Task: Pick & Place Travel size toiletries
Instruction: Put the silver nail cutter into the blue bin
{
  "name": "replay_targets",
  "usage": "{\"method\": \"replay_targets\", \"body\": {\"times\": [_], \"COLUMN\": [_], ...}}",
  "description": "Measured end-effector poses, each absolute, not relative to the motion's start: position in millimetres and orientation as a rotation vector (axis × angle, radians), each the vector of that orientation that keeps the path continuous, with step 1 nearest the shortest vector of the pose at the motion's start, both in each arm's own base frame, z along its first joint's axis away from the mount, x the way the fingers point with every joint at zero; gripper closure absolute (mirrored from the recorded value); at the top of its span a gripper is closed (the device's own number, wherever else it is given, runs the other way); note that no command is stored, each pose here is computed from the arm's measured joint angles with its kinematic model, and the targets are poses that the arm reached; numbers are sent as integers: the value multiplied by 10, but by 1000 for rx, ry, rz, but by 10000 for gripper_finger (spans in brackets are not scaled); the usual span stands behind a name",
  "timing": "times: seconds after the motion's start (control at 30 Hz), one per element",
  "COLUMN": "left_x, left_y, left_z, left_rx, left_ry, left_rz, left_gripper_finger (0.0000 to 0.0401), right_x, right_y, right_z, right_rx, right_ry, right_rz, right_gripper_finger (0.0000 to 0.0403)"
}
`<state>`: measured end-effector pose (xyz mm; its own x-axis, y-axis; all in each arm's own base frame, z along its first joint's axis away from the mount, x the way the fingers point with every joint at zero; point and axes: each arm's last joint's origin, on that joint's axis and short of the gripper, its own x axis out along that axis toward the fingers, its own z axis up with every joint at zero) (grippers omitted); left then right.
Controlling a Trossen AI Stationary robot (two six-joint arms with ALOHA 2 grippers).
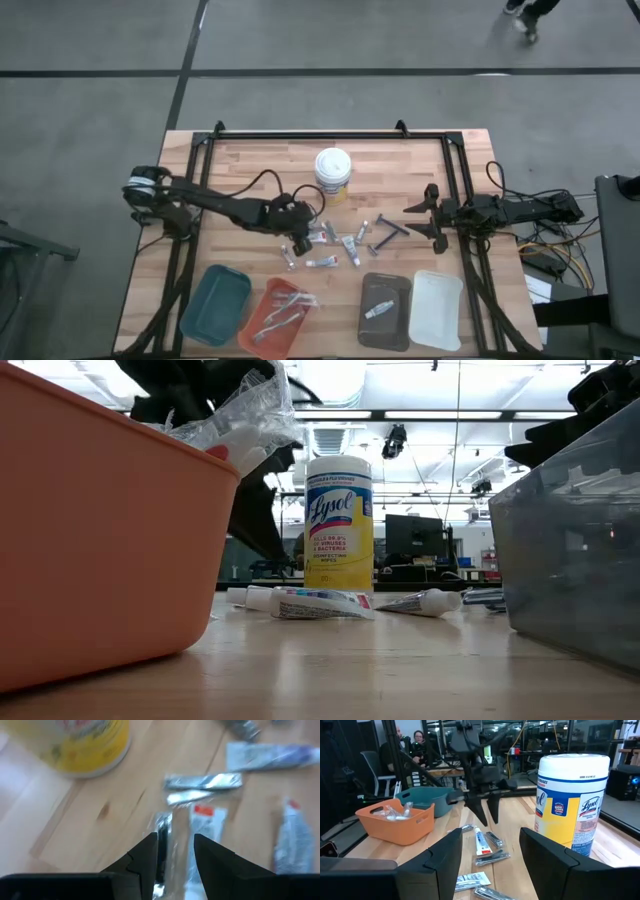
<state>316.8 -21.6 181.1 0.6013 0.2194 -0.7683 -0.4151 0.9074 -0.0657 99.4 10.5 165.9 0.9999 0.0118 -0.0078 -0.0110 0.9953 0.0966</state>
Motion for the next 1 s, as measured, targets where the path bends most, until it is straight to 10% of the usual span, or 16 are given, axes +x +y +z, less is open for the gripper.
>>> {"method": "replay_targets", "body": {"times": [0.67,1.0], "left_x": [3283,3207], "left_y": [-210,-188], "left_z": [1321,1517], "left_rx": [-224,-150], "left_ry": [959,926], "left_rz": [466,491], "left_gripper_finger": [275,381], "right_x": [994,995], "right_y": [105,105], "right_z": [1659,1659], "right_rx": [97,100], "right_ry": [8,9], "right_rz": [11,11], "right_gripper_finger": [207,207]}}
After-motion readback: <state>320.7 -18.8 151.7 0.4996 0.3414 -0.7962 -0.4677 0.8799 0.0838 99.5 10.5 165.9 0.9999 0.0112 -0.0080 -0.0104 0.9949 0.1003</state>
